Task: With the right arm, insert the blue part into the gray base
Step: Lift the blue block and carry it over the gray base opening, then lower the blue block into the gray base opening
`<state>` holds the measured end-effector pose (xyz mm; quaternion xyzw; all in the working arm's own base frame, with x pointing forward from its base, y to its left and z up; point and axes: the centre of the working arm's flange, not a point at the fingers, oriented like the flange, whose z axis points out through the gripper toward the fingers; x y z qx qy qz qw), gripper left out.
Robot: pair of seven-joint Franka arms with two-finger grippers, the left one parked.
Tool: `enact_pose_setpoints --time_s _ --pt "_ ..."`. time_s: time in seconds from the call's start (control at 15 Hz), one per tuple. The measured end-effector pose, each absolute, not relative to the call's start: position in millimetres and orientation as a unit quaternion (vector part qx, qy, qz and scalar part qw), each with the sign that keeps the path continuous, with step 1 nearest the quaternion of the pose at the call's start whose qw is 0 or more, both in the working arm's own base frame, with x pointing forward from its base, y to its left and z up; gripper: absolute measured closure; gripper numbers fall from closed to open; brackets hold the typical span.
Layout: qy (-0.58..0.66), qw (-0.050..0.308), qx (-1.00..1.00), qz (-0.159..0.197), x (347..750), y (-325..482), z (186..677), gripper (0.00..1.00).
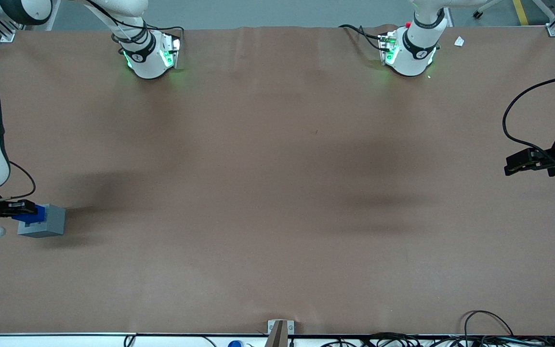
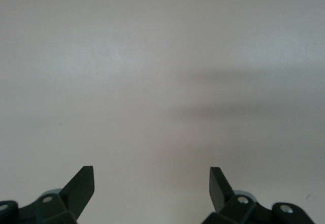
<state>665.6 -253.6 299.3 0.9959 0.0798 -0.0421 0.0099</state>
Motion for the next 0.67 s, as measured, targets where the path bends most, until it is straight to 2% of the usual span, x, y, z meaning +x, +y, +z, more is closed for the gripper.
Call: enact_pose_setpoints --time_s 0.67 --pt "0.032 -0.005 0.999 -0.031 668.5 -269.4 298.1 0.49"
